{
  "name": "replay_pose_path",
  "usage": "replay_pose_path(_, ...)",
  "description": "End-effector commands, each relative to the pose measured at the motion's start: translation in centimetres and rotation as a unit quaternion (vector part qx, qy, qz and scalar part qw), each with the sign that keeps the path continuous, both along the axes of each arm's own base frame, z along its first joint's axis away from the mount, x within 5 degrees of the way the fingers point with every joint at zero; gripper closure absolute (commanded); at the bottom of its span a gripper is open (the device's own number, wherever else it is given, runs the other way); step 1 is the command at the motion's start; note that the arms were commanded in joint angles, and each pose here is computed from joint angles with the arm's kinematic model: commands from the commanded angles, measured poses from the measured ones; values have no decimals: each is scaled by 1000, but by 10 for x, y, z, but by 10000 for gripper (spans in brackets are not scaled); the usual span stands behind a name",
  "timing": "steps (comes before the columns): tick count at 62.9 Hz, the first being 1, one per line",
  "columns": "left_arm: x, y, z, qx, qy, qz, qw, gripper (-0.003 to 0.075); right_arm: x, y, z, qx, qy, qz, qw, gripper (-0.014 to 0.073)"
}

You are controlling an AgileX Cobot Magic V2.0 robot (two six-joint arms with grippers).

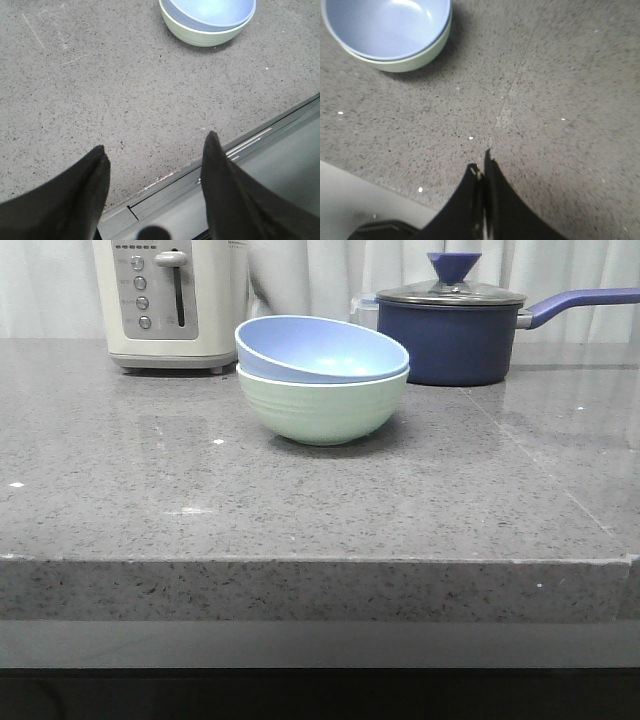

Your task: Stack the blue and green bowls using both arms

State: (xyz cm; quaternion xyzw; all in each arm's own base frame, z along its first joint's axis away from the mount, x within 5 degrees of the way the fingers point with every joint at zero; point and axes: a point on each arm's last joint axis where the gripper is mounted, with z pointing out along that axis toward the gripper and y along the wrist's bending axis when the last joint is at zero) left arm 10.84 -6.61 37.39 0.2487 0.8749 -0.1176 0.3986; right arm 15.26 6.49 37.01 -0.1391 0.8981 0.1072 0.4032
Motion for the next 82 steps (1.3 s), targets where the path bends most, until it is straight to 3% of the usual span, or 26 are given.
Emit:
replay_pose_path(1,2,-2,13,-30,-41,1,999,314,-28,-14,16,22,-71,-6,997,649)
replay_pose_path(11,2,-2,13,-31,-42,1,999,314,-68,-30,10,41,-117,-7,992,649)
replay_pose_path(22,2,-2,13,-31,-42,1,999,321,-89,-40,-1,37,-138,-10,990,649)
replay_pose_path(26,2,-2,13,-31,-42,1,999,387,-91,-42,-3,34,-142,-11,989,649)
replay_pose_path(37,2,-2,13,-31,-42,1,999,737,-91,-42,-6,31,-135,-12,990,649)
replay_pose_path(70,2,-3,12,-34,-45,-1,998,740,-91,-42,-6,31,-135,-12,990,649)
replay_pose_path(75,-1,8,12,-4,-113,4,994,740,-91,-42,-6,31,-135,-12,990,649)
replay_pose_path(82,-8,24,4,-23,-207,44,977,740,-91,-42,-6,31,-135,-12,990,649)
